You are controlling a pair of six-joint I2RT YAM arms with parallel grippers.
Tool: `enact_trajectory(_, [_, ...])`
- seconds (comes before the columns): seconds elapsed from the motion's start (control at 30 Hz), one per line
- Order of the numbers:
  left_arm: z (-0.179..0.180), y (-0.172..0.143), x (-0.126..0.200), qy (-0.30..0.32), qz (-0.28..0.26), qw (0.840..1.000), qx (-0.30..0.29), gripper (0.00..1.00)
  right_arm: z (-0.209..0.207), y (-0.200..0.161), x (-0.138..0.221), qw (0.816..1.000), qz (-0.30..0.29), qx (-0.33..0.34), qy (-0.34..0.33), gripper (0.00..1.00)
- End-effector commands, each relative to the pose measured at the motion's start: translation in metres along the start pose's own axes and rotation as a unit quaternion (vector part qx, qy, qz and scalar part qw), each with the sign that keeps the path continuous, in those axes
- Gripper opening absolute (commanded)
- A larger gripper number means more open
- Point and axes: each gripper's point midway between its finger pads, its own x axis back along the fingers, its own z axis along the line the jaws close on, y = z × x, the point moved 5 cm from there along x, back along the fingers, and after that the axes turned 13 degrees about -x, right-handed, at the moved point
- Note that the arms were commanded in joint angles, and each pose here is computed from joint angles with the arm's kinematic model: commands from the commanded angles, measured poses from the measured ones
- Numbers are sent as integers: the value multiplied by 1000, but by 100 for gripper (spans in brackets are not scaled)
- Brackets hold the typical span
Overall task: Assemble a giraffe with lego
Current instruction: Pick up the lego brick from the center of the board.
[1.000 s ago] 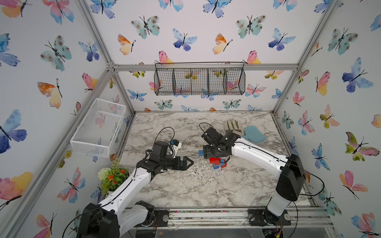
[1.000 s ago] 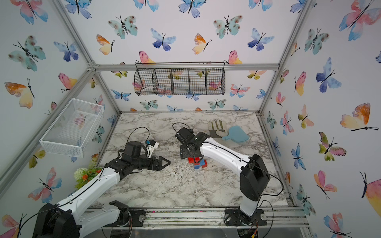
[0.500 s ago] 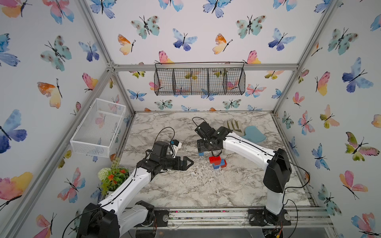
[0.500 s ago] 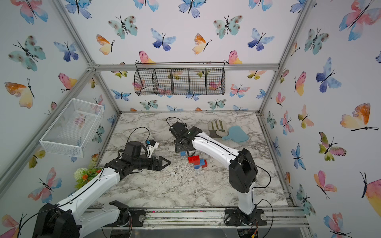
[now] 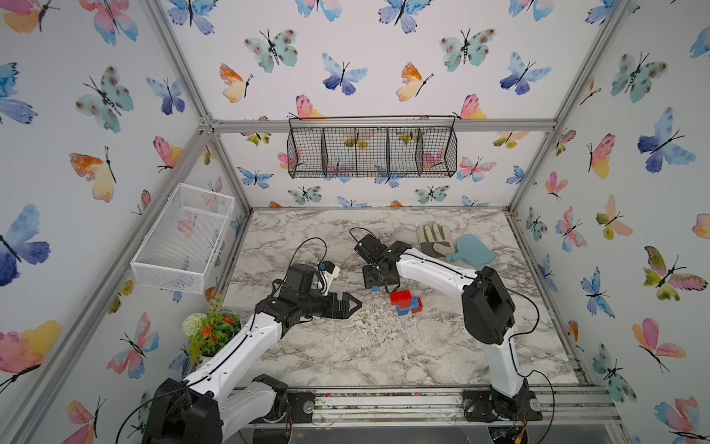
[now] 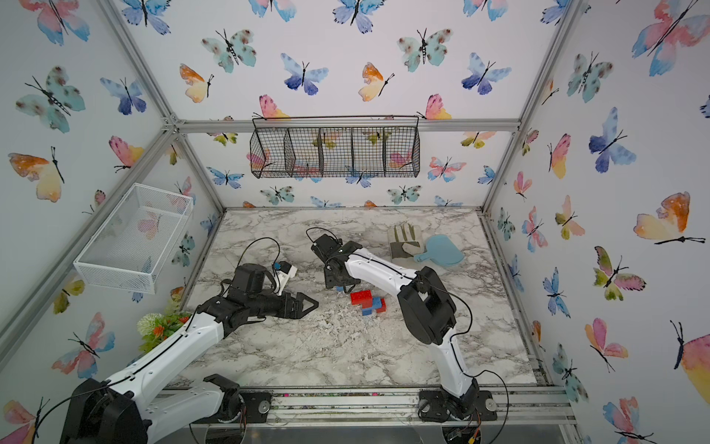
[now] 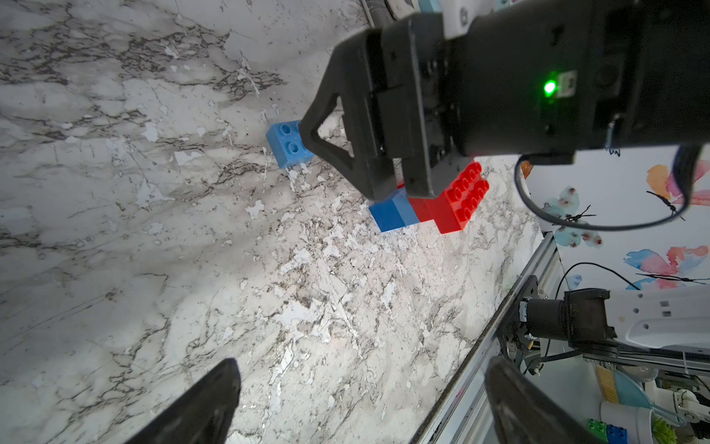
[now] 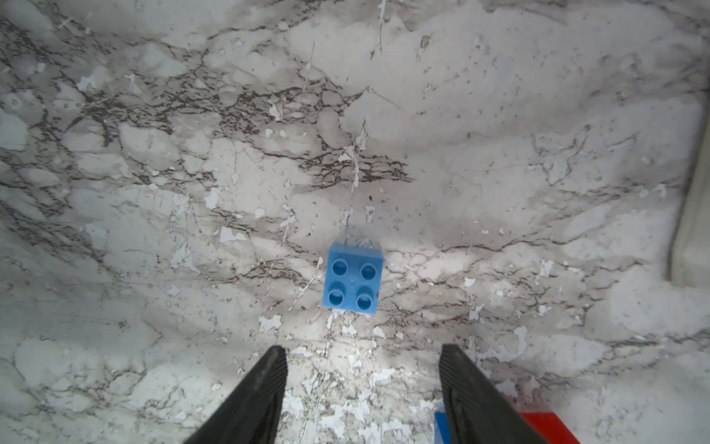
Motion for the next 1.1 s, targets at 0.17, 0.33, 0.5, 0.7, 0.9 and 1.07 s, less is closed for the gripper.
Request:
enact_trajectory(0.17, [1,-3,-2,2,2,1000,-1,98,6,1,-29,1000,17,2,2,62])
enact_trajectory(0.33, [1,-3,-1,2,1,1000,-2,98,5,-2,-41,1000,23,3,-4,61])
enact_trajectory(0.5, [1,-2,-1,2,0,1000,-2,98,6,-3,-47,1000,27,2,-2,58])
enact_trajectory(0.7, [1,-3,-1,3,1,1000,-1,98,4,-4,-55,999,30,4,-10,55])
enact_trajectory(0.9, [1,-3,-1,3,1,1000,-2,98,4,-4,-61,999,32,5,-14,51])
enact_trajectory(1.07, [1,-3,-1,4,0,1000,-1,98,3,-4,-62,999,30,7,-19,47])
